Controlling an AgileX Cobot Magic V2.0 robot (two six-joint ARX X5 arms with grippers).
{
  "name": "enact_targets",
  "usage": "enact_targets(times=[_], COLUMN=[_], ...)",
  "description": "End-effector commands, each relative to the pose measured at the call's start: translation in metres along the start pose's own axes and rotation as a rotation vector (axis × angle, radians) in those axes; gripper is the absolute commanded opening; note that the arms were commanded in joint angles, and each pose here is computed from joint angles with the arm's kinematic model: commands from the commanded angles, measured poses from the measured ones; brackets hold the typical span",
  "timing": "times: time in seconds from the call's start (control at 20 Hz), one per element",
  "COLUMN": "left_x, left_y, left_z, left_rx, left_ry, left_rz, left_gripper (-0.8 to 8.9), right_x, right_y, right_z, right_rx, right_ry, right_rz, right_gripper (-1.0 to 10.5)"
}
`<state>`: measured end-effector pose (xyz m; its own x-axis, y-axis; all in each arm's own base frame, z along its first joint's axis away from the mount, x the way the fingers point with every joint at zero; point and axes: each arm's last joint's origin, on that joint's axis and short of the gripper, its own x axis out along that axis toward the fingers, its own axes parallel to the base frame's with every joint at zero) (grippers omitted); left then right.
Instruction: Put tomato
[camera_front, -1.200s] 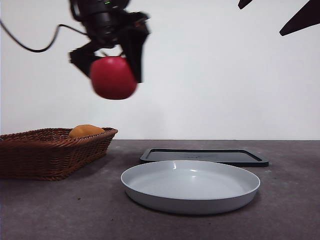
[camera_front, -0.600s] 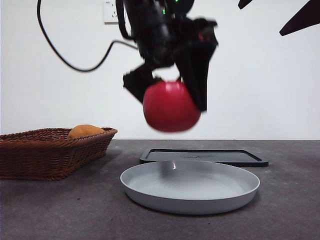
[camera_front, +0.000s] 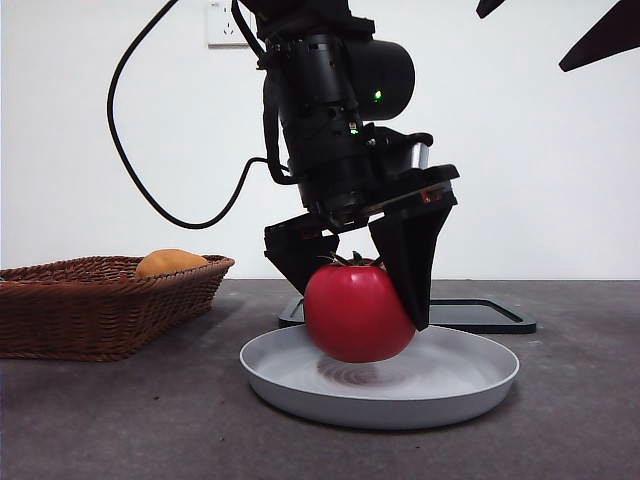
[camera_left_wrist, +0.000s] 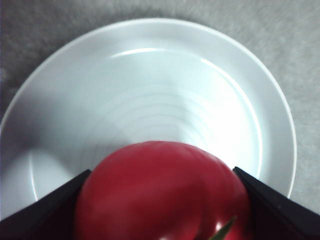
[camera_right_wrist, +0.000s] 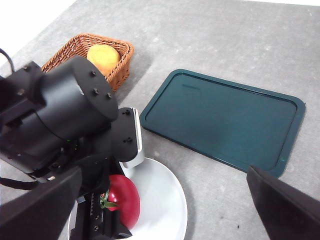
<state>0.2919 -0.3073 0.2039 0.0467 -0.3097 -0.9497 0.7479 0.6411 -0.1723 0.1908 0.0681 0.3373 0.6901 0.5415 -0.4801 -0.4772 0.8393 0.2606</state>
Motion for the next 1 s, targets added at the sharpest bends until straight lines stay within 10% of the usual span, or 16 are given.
enact_targets(times=[0.05,0.5,1.0], left_x=[0.0072,0.0082,0.0067], left_y=[-0.0038,-0.0047,-0.0035], left_z=[0.0035,0.0048,0.0055], left_rx=[0.009,0.013,-0.005], left_ry=[0.001,-0.01,-0.013], left_rz=[-0.003,-0.003,-0.002], left_gripper=[3.34,3.67,7.84], right_x=[-0.001,-0.001,-0.0011], right_y=[0.0019,0.0019,0.0021], right_z=[0.0057,0.0057,0.0077], right_rx=[-0.016,-0.016,-0.023], right_ry=[-0.021,-0.02,-0.041], right_rz=[0.006,0.006,0.009], right_gripper=[6.2,6.2,6.2])
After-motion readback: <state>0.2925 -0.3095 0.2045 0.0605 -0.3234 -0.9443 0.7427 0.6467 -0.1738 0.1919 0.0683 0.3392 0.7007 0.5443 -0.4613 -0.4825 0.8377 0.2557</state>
